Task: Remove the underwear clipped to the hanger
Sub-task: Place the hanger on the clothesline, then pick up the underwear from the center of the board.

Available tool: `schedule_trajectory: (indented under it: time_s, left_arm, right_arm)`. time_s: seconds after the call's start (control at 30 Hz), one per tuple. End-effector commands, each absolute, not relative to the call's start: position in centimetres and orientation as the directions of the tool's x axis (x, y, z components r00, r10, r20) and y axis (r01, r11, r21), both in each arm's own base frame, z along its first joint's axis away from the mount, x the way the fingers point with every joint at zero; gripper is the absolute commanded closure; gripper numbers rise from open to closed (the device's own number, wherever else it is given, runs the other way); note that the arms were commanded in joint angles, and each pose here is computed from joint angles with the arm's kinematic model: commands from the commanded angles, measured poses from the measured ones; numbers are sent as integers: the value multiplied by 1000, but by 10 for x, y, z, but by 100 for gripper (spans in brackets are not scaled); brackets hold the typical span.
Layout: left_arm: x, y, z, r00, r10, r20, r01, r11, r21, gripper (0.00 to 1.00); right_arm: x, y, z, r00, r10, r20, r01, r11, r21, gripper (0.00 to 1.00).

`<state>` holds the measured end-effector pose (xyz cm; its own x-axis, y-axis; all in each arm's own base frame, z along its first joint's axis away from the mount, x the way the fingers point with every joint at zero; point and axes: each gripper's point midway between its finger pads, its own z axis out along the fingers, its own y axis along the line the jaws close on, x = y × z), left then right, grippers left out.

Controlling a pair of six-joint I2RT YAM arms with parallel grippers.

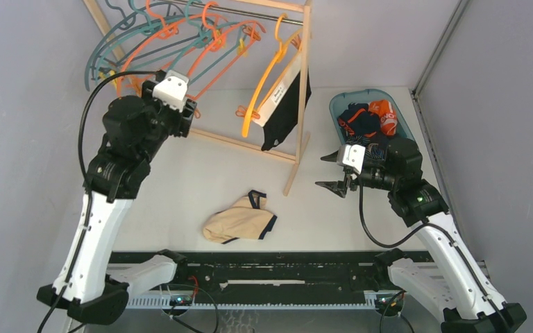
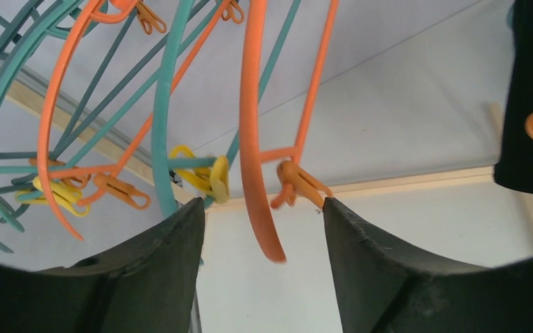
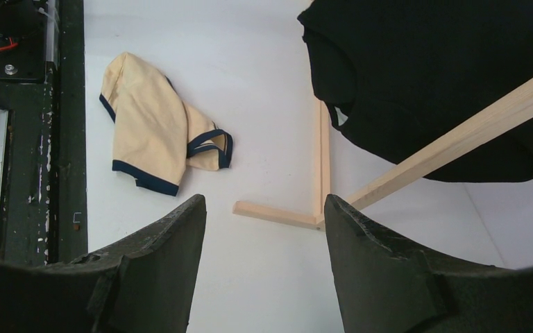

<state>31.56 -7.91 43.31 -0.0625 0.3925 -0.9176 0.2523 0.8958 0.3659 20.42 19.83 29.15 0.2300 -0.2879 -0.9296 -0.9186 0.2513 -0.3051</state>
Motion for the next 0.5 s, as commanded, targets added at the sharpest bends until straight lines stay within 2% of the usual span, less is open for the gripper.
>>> schedule_trajectory:
  time_s: [0.0,0.3,0.47]
  left_arm:
    - [288,-83,430,-38,380,-924,323,880,348,31]
    - [238,-104,351,-48,514,-857,596,703,388,20]
    - [215,-119,278,-39,637,-770,772,509,381,17]
  right_arm:
    - [203,199,293,244,-278,-929,-918,242,-314,37]
    - [203,200,292,234,-276,-932,-922,241,-303,36]
    - [204,200,292,232,-279,-932,-921,245,-303,34]
